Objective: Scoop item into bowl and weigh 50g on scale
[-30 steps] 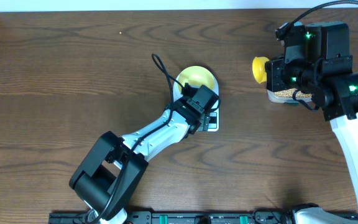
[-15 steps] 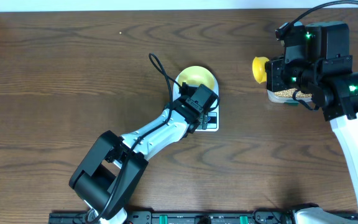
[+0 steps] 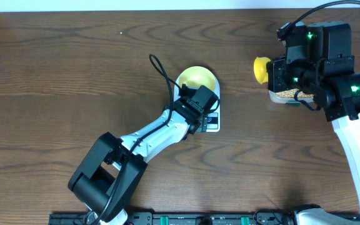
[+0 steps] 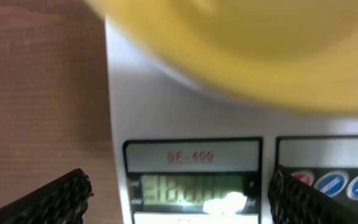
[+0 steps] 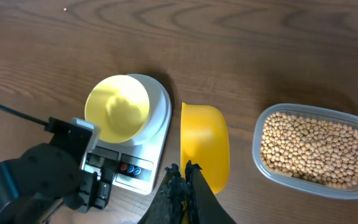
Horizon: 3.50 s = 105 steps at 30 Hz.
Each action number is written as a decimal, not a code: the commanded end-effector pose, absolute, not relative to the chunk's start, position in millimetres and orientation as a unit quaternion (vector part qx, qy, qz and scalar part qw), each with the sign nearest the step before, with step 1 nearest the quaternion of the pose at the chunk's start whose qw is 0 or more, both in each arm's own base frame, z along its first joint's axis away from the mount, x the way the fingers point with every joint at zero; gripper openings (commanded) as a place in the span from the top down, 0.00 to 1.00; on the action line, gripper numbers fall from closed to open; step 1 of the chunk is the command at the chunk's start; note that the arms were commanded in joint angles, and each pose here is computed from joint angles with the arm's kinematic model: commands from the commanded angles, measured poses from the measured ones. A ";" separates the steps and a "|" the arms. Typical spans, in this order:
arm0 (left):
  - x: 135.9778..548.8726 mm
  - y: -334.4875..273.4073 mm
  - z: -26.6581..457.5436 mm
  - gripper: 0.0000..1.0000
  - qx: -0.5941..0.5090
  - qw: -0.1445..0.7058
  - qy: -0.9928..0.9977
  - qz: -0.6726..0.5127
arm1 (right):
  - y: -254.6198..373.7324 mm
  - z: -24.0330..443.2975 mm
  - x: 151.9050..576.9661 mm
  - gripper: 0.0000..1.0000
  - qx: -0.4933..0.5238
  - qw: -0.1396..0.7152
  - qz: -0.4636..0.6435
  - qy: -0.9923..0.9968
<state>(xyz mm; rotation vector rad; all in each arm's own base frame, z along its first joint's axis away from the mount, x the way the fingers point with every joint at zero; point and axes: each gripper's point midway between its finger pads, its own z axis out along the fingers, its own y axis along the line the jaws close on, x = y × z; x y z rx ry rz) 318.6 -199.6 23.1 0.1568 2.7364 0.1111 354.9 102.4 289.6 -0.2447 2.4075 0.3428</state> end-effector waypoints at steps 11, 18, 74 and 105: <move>290.3 -217.4 84.1 0.07 0.228 0.196 0.953 -0.044 | 104.3 294.0 354.2 0.99 -0.098 0.347 0.131 0.923; 282.4 -208.5 93.6 0.07 0.258 0.191 0.946 -0.035 | 104.3 294.0 354.2 0.99 -0.103 0.348 0.130 0.923; 269.2 -219.8 110.7 0.07 0.413 0.164 0.866 -0.230 | 101.0 298.5 360.8 0.99 -0.102 0.364 0.117 0.918; 333.0 -160.2 118.3 0.07 0.365 0.247 0.884 -0.155 | 100.2 294.7 357.0 0.99 -0.102 0.354 0.116 0.922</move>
